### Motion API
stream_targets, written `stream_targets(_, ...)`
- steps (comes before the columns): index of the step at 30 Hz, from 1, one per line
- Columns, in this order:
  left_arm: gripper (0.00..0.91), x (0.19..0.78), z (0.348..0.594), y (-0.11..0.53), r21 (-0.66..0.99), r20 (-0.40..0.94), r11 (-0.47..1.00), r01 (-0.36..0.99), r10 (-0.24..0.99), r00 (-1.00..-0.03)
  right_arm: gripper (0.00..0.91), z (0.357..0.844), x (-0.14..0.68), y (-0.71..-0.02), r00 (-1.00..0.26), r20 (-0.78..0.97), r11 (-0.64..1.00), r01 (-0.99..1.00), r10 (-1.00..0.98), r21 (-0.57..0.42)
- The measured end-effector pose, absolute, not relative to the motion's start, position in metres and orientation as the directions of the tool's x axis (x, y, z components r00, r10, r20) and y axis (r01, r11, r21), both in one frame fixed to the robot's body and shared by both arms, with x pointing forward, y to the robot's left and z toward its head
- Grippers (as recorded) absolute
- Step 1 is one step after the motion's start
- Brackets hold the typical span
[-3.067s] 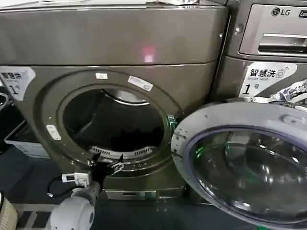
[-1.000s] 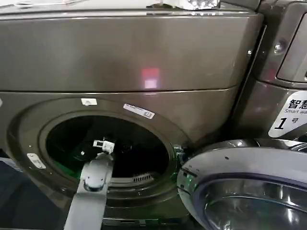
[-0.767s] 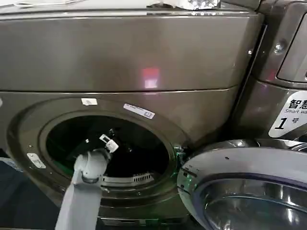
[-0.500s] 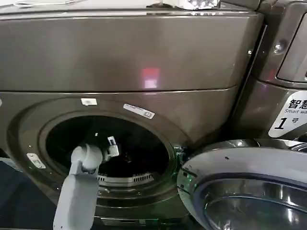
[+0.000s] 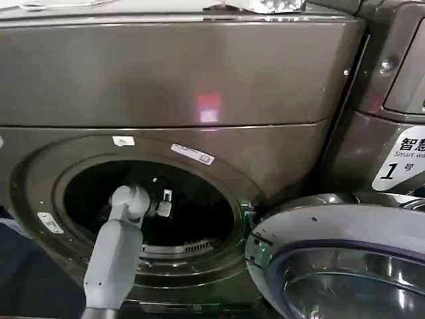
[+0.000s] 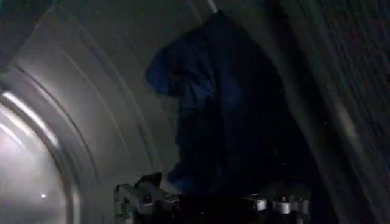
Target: Grasp the clothes from the dryer.
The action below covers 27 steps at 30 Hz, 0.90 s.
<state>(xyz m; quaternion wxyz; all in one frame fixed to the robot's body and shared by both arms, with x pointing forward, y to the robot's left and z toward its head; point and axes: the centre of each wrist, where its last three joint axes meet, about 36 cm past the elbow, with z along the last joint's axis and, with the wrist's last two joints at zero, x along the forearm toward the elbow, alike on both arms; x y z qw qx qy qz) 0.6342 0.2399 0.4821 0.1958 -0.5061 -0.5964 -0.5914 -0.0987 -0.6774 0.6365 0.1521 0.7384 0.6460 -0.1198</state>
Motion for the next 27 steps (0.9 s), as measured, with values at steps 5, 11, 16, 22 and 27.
stream_targets(5, 0.907, 0.648, 0.472, 0.242, 0.465, 0.843, -0.188, 0.865, 0.393, -0.367, 0.907, 0.637, -0.099, -0.677, 0.136, -0.374, -0.120, 0.991, 0.917, 0.068)
stream_targets(11, 0.907, 0.659, 0.454, 0.247, 0.409, 0.857, -0.158, 0.899, 0.405, -0.319, 0.907, 0.635, -0.097, -0.678, 0.133, -0.372, -0.117, 0.991, 0.919, 0.065)
stream_targets(16, 0.114, 0.664, 0.444, 0.254, 0.375, 0.860, -0.137, 0.917, 0.420, -0.290, 0.907, 0.634, -0.094, -0.678, 0.126, -0.372, -0.110, 0.992, 0.920, 0.064)
stream_targets(22, 0.000, 0.669, 0.434, 0.259, 0.344, 0.857, -0.112, 0.932, 0.442, -0.263, 0.907, 0.633, -0.093, -0.679, 0.126, -0.369, -0.110, 0.992, 0.921, 0.064)
stream_targets(27, 0.000, 0.669, 0.434, 0.259, 0.343, 0.850, -0.104, 0.933, 0.457, -0.262, 0.907, 0.632, -0.092, -0.680, 0.121, -0.369, -0.105, 0.992, 0.922, 0.064)
